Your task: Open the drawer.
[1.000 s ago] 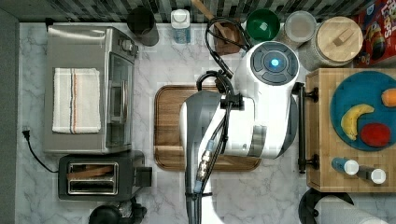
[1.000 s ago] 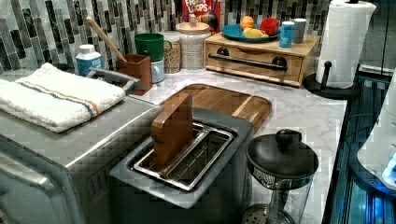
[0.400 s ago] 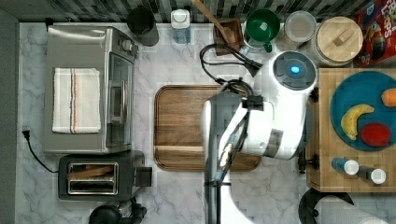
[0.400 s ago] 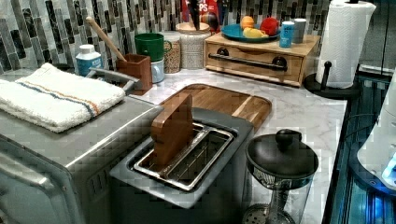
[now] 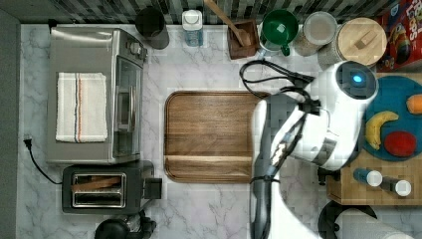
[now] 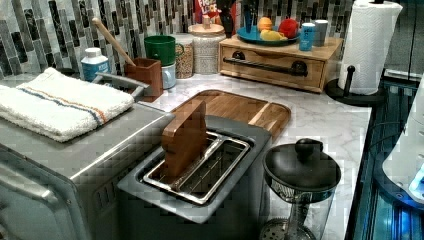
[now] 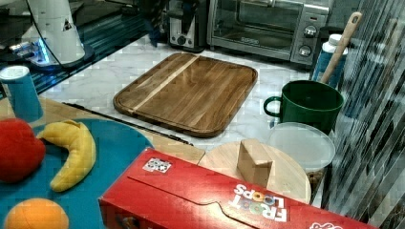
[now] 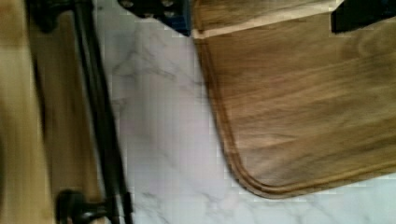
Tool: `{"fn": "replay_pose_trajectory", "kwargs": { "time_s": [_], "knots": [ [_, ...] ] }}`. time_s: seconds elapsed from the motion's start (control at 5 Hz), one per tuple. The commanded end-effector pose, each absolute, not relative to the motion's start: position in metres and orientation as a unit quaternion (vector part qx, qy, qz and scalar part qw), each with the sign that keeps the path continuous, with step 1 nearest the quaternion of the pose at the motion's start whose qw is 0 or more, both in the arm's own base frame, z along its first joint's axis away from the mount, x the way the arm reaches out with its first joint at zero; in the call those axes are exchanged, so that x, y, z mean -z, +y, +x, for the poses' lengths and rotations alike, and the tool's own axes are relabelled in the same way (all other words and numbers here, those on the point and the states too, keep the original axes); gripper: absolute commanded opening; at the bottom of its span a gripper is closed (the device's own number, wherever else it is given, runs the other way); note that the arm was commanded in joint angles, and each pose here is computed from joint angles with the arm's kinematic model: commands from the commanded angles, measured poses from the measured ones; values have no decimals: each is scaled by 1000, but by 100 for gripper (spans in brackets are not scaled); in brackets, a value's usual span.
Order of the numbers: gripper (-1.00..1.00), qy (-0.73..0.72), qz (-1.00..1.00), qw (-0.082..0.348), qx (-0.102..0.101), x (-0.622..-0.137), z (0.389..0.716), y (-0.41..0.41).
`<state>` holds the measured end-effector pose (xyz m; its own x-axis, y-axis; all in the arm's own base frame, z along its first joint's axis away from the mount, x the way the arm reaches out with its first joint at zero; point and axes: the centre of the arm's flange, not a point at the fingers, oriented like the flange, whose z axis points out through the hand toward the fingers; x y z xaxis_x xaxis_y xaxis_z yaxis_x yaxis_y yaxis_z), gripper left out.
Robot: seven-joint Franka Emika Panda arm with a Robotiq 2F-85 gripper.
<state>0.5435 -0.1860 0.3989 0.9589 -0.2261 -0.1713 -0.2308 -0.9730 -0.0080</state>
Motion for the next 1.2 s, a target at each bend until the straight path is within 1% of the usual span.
{"fn": "replay_pose_trajectory", "kwargs": {
  "time_s": [0.2, 0.6, 0.8, 1.0, 1.2],
  "knots": [
    [100, 37, -999, 18, -32, -405, 548, -247],
    [100, 24, -1000, 9, -1, -378, 542, -273],
    [100, 30, -999, 14, 13, -368, 535, -278],
    [100, 43, -999, 14, 14, -358, 529, -275],
    [100, 48, -999, 5, 25, -342, 522, -273]
  ]
}}
